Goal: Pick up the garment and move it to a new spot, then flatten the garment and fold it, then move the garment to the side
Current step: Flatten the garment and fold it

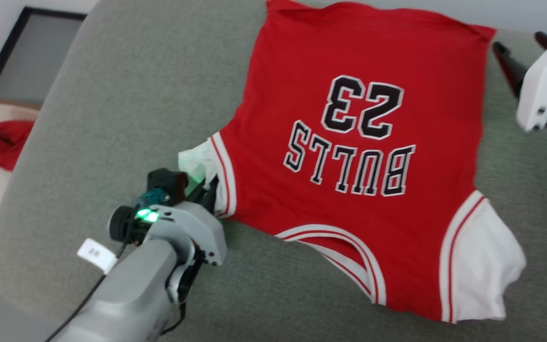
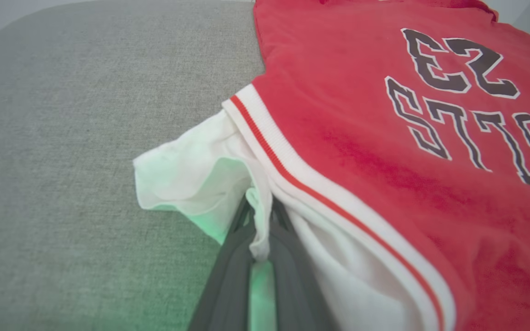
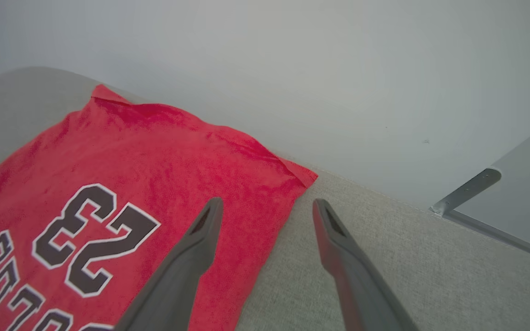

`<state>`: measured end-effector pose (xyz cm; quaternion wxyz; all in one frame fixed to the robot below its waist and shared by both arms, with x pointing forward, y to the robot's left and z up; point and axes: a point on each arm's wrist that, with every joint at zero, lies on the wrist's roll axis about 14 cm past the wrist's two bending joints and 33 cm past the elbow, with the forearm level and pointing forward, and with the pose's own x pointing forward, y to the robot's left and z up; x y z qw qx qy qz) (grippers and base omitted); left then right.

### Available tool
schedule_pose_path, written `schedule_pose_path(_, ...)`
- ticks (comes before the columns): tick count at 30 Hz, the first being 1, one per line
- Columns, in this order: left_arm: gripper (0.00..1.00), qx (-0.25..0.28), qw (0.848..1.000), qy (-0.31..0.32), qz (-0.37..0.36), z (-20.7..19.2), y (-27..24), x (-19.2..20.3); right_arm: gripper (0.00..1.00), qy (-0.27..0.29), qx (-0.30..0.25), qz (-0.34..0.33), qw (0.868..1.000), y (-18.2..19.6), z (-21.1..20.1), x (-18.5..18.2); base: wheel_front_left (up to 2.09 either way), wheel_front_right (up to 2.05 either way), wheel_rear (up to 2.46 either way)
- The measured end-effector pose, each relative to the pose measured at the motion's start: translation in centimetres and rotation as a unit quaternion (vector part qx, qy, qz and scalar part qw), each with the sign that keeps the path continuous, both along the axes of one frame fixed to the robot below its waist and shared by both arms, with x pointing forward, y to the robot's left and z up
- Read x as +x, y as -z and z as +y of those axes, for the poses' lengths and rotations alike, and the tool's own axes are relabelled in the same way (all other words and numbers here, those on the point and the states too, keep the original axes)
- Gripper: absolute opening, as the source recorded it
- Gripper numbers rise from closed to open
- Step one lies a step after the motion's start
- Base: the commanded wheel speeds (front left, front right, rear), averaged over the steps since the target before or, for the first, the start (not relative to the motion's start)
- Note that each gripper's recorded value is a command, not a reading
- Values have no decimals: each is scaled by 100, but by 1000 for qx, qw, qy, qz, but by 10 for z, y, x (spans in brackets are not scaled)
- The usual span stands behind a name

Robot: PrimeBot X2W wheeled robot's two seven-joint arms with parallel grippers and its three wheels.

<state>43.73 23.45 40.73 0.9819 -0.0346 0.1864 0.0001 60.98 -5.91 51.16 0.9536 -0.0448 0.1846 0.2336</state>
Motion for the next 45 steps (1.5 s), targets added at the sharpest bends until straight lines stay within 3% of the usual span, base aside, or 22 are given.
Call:
schedule_pose_path(8, 0, -6, 1000, -3, 4, -3, 5, 4, 100, 35, -46, 127, 990, 38, -6, 36, 0, 0, 0)
schedule_pose_path(14, 0, -12, 1000, -9, 8, -3, 10, 8, 100, 60, -70, 237, 967, 87, -6, 43, 0, 0, 0)
schedule_pose_path(21, 0, -13, 1000, -18, 14, 1, 14, 8, 100, 54, -73, 284, 955, 119, 14, 42, 0, 0, 0)
schedule_pose_path(22, 0, -13, 1000, -19, 15, 2, 15, 8, 79, 54, -73, 283, 955, 121, 16, 42, 0, 0, 0)
schedule_pose_path(23, 0, -14, 1000, -20, 16, 3, 16, 7, 33, 53, -73, 283, 955, 123, 18, 43, 0, 0, 0)
schedule_pose_path(24, 0, -12, 1000, -21, 18, 4, 16, 6, 0, 52, -75, 279, 956, 124, 19, 44, 0, 0, 0)
schedule_pose_path(36, 0, -11, 999, -32, 19, 13, 17, 5, 0, 52, -63, 262, 962, 111, 25, 39, 0, 0, 0)
schedule_pose_path(45, 0, -1, 999, -40, 20, 25, 14, -1, 0, 29, -54, 219, 974, 78, 34, 24, 0, 0, 0)
